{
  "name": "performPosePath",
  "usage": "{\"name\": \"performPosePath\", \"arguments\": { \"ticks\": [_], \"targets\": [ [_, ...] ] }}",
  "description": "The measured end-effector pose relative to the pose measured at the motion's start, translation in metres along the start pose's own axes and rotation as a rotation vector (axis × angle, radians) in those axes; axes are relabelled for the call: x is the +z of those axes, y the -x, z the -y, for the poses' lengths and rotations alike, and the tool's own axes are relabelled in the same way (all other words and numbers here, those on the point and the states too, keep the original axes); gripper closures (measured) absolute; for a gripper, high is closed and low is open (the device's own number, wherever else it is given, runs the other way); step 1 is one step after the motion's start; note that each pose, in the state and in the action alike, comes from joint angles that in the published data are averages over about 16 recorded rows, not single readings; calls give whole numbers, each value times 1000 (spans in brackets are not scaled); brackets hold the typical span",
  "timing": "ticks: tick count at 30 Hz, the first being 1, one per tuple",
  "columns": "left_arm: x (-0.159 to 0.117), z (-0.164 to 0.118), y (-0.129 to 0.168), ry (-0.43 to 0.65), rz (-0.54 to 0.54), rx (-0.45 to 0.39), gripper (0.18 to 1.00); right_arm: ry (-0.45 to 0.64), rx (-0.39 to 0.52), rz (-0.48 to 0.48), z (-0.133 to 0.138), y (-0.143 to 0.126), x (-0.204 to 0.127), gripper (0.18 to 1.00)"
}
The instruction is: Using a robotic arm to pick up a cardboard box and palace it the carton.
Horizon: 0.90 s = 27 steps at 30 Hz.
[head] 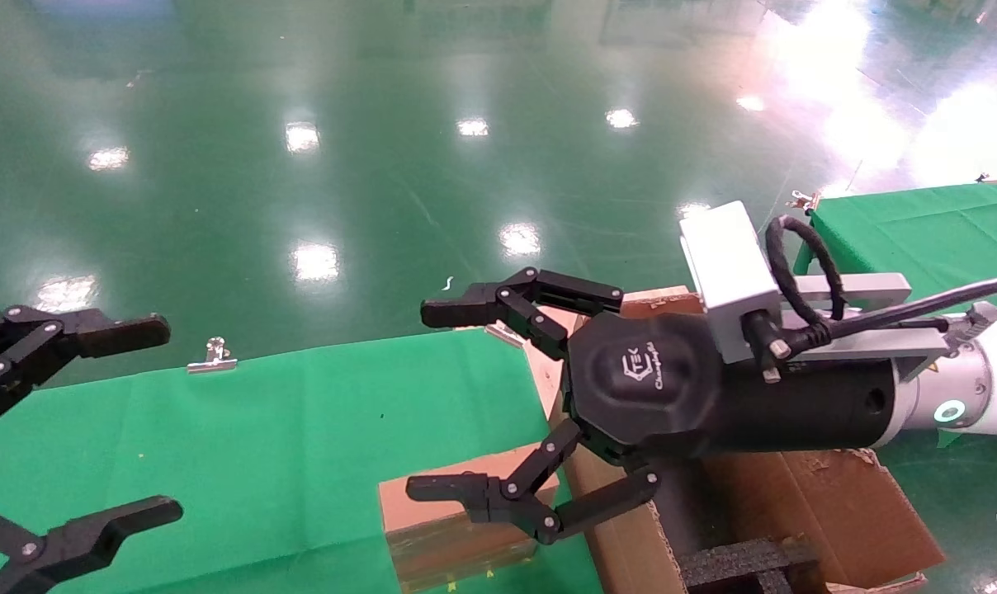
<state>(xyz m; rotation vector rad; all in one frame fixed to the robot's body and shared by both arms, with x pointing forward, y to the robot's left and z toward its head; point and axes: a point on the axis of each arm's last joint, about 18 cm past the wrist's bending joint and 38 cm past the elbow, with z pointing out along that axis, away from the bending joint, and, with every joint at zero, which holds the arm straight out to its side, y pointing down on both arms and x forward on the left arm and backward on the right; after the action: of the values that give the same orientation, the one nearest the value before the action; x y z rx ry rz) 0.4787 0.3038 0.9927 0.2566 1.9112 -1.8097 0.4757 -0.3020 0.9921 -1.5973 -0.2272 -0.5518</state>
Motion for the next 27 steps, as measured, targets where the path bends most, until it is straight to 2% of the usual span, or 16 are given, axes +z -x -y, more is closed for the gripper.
{"name": "performPosePath", "arguments": {
  "ticks": [20,27],
  "targets": [
    [0,0,0,0,0,0,184,1,1,-1,0,0,0,178],
    [0,0,0,0,0,0,195,61,8,2,-9,-1,2,178]
  ]
}}
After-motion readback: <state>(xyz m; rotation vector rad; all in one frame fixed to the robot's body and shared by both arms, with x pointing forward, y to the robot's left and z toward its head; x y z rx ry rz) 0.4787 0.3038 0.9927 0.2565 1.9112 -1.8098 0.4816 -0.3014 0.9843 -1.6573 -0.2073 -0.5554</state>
